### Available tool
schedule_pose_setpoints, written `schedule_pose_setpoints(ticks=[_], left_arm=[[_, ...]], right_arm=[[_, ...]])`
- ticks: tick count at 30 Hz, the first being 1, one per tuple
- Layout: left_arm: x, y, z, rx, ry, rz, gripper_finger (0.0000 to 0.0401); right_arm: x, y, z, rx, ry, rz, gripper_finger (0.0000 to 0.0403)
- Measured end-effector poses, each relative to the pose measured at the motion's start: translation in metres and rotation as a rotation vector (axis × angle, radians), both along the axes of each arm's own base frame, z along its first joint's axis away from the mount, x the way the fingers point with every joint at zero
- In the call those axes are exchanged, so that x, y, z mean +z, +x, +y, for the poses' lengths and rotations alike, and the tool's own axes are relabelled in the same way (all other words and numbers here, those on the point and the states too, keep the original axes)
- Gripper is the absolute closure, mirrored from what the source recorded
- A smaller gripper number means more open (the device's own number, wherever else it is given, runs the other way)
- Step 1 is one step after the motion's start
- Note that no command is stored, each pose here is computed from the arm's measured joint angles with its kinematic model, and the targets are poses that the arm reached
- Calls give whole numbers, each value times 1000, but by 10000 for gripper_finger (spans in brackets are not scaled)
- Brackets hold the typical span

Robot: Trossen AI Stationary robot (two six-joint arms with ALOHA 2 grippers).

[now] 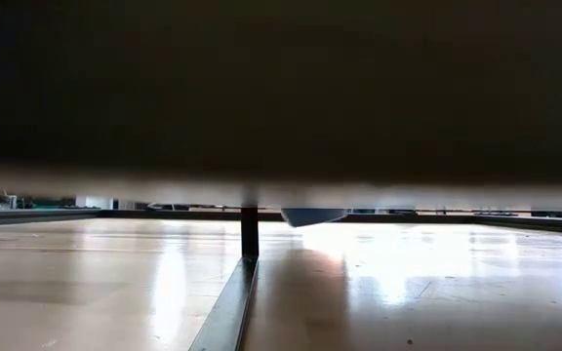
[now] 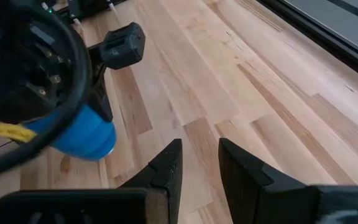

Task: Place coffee mugs
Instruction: Move the blue mug to the center of the table

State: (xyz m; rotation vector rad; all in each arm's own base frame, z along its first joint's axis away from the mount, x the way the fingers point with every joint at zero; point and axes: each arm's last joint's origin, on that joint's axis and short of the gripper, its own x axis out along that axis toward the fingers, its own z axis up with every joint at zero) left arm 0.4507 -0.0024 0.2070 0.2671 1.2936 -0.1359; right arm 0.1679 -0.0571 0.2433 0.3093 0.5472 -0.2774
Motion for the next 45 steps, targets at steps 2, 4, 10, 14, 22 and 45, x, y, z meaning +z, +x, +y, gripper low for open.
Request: schedule_pose_setpoints(ticks=[2, 4, 10, 14, 22, 45], left_arm=[[1, 1, -2, -11, 2, -19, 396], [2, 2, -2, -11, 2, -23, 395], [-4, 3, 0, -33, 6, -2, 394], [-8, 4, -1, -39, -6, -1, 392], [-10, 4, -1, -61, 0, 14, 389], [-10, 4, 0, -24, -8, 9, 308]], right_arm=[[0, 0, 0, 1, 1, 0, 318], [0, 0, 0, 2, 1, 0, 318], [0, 0, 0, 1, 1, 0, 318], [0, 0, 0, 1, 0, 0, 318], [0, 0, 0, 3, -2, 0, 318], [0, 0, 0, -1, 31, -7, 318]])
